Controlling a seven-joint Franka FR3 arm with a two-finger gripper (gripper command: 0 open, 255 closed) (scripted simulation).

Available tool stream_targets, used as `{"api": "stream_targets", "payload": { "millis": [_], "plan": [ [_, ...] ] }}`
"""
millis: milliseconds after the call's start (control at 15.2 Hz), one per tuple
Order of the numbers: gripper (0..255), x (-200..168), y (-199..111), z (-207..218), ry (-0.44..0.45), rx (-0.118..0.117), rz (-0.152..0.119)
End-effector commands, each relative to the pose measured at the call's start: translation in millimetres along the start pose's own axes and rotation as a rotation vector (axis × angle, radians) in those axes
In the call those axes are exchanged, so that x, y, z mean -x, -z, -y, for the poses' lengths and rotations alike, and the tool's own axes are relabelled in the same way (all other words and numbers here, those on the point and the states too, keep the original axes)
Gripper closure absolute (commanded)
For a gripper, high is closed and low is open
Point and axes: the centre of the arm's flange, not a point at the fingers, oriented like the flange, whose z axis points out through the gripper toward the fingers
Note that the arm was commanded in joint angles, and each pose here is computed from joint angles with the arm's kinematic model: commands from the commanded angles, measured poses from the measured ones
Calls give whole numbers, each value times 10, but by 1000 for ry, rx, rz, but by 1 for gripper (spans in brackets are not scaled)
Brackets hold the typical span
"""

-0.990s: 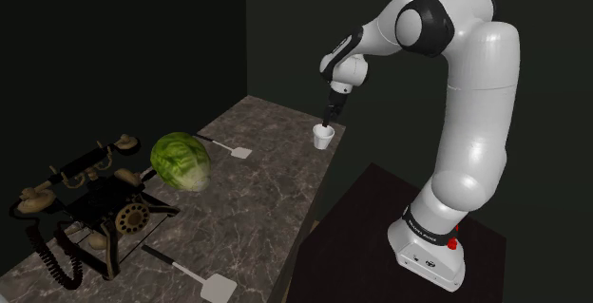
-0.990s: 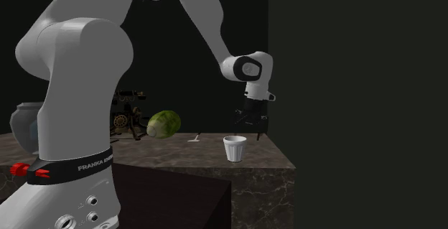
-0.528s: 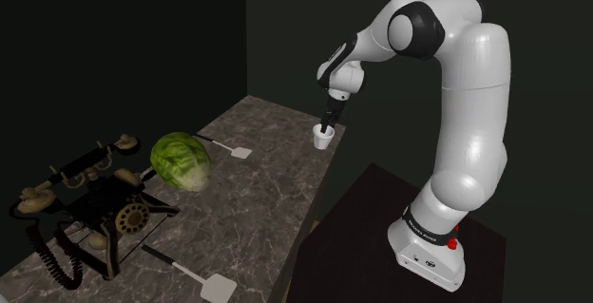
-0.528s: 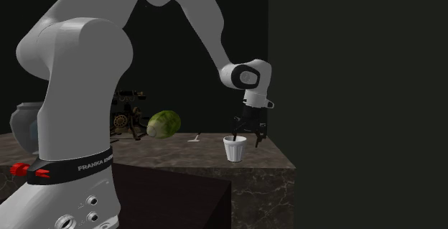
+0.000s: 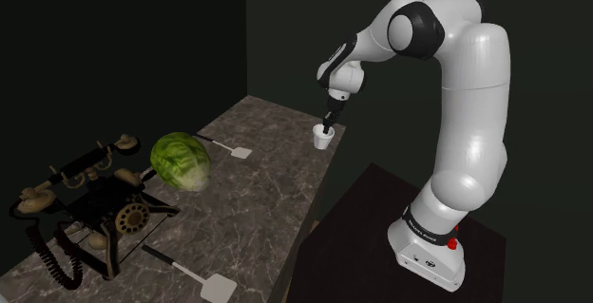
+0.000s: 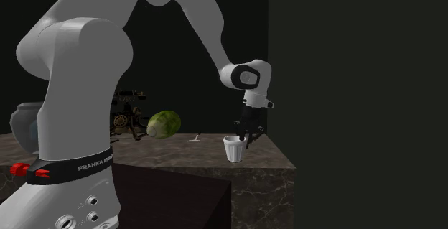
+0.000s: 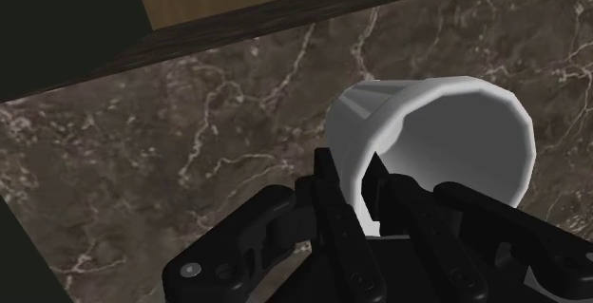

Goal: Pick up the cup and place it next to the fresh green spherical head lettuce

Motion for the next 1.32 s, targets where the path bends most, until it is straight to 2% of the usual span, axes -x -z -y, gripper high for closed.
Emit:
{"api": "stream_targets", "payload": {
  "millis": [0,396,1254],
  "plan": [
    [255,0,0,0,0,0,0],
    [255,0,-1,0,0,0,0],
    [255,-2,672,138,0,0,0]
  ]
}}
